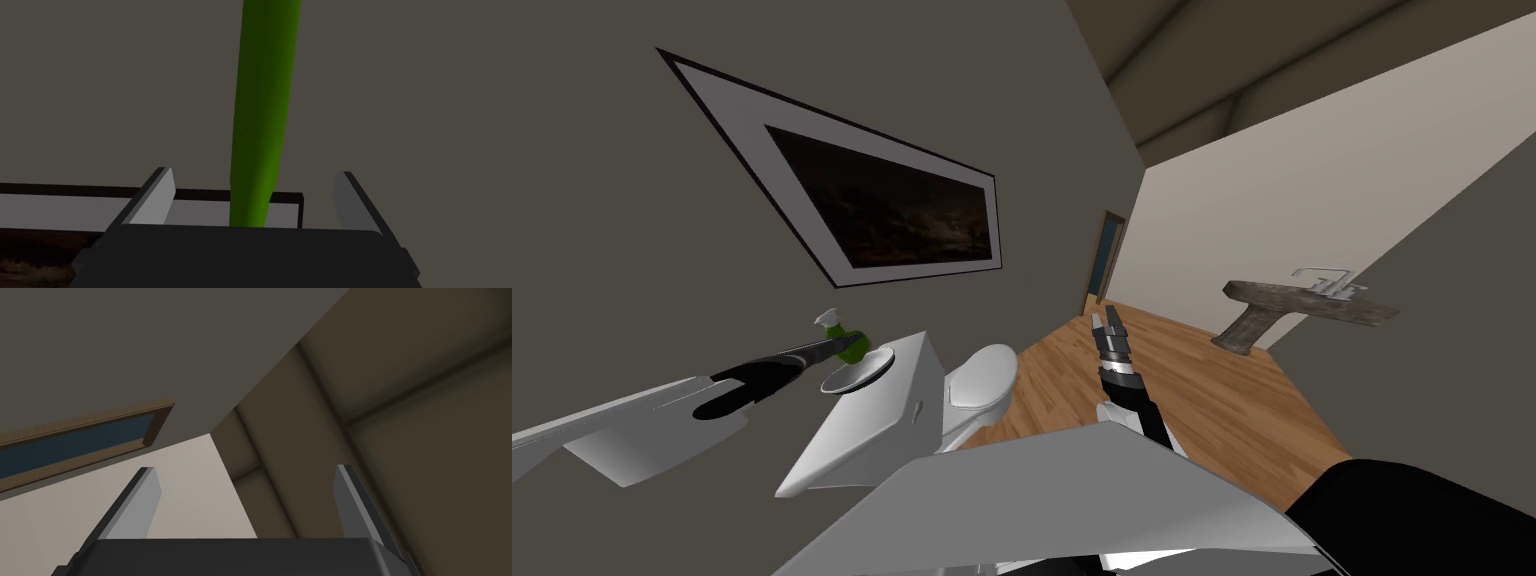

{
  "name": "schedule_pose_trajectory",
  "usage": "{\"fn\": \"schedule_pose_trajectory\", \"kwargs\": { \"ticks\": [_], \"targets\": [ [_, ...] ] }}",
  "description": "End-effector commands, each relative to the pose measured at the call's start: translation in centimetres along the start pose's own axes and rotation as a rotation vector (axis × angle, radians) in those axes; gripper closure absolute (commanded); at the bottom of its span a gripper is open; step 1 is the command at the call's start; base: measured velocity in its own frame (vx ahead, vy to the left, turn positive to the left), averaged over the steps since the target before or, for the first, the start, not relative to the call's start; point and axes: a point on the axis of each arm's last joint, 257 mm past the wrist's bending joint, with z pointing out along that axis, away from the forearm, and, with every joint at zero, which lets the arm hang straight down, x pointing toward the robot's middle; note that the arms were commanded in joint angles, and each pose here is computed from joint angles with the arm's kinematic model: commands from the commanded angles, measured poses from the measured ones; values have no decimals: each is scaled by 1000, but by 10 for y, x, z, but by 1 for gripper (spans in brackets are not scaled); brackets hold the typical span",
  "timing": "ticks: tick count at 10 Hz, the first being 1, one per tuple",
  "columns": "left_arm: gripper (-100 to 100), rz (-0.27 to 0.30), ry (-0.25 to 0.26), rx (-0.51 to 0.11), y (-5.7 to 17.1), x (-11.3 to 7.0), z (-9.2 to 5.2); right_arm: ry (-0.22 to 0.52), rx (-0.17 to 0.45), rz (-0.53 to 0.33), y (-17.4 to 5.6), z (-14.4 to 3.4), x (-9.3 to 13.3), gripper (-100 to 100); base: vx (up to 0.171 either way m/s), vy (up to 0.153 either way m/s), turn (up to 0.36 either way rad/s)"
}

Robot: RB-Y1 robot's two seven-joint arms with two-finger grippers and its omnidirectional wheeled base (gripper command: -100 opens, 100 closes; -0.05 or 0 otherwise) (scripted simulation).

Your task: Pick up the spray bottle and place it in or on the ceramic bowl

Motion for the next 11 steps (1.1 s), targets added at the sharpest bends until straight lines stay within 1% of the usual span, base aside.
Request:
{"fn": "schedule_pose_trajectory", "kwargs": {
  "ticks": [1,2,3,4,11],
  "targets": [
    [-100,0,0,0,0,0,0,0,0,0,0,0,0,0,0,0,0],
    [-100,0,0,0,0,0,0,0,0,0,0,0,0,0,0,0,0],
    [0,0,0,0,0,0,0,0,0,0,0,0,0,0,0,0,0],
    [-100,3,-3,9,-8,-13,-1,0,0,0,0,0,0,0,7,8,74],
    [-100,18,0,47,-41,-51,-7,0,0,0,0,0,0,0,16,12,58]
  ]
}}
